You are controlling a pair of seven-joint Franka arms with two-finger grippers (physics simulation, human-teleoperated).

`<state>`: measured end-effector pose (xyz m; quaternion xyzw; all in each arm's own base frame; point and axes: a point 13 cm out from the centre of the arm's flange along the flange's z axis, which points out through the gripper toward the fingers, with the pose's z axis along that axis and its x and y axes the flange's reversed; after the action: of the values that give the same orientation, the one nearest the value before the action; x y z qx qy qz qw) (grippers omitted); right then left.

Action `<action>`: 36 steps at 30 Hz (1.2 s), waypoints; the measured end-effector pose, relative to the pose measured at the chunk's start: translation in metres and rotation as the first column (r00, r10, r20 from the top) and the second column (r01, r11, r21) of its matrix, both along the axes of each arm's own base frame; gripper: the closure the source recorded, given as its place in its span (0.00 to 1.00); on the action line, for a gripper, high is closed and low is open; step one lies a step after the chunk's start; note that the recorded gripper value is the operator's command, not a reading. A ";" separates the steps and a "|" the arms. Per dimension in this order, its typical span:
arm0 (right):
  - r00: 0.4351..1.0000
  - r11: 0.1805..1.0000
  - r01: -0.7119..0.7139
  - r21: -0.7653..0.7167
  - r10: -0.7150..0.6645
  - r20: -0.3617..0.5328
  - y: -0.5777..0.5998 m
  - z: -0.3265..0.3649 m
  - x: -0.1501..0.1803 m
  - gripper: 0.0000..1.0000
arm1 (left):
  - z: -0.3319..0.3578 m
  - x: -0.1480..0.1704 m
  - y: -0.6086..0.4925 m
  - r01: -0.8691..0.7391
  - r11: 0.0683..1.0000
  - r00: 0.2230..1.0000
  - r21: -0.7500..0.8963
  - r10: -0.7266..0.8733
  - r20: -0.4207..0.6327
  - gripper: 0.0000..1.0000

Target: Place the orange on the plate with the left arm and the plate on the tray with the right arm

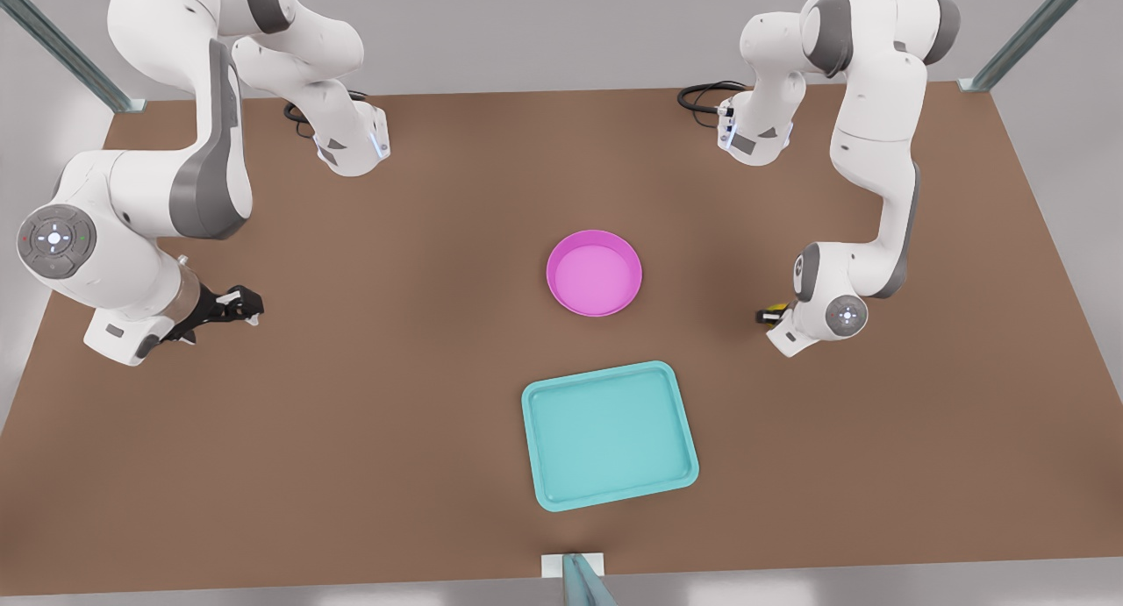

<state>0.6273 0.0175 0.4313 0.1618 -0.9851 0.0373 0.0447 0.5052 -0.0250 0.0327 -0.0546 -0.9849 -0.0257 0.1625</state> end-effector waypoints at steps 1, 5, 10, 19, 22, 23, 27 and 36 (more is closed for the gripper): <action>1.000 1.000 0.001 0.000 -0.001 0.000 0.000 0.000 0.000 0.00 | 0.000 0.001 0.000 0.003 1.000 1.000 -0.002 -0.003 0.003 0.27; 1.000 1.000 0.004 0.000 -0.004 0.000 -0.002 0.000 0.000 0.00 | 0.003 0.004 -0.001 0.013 1.000 1.000 -0.004 -0.013 0.013 0.36; 1.000 1.000 0.005 0.001 -0.005 -0.002 -0.003 -0.002 0.001 0.00 | 0.046 0.016 -0.029 0.059 0.998 0.996 -0.009 -0.058 0.062 0.36; 1.000 1.000 0.009 0.001 -0.009 -0.006 -0.005 -0.005 0.001 0.00 | 0.091 -0.047 -0.365 0.378 0.925 0.925 -0.046 -0.375 0.061 0.36; 1.000 1.000 0.011 0.003 -0.011 -0.010 -0.006 -0.007 0.001 0.00 | 0.087 -0.097 -0.427 0.365 0.929 0.931 -0.059 -0.366 -0.003 0.36; 1.000 1.000 0.011 0.004 -0.011 -0.010 -0.005 -0.008 0.002 0.00 | 0.084 -0.107 -0.430 0.345 0.937 0.938 -0.050 -0.347 -0.028 0.36; 1.000 1.000 0.011 0.006 -0.011 -0.011 -0.005 -0.009 0.002 0.00 | 0.071 -0.128 -0.424 0.254 0.967 0.963 0.004 -0.252 -0.099 0.00; 0.978 0.975 0.026 0.222 0.021 -0.205 0.092 -0.129 -0.017 0.00 | 0.398 0.100 -0.168 -0.334 0.940 0.914 0.064 0.307 0.266 0.00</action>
<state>0.6100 0.1096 0.3022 0.1676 -0.9733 -0.0906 0.1282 0.6049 -0.1929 0.4310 0.1204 -0.9902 -0.0584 0.0409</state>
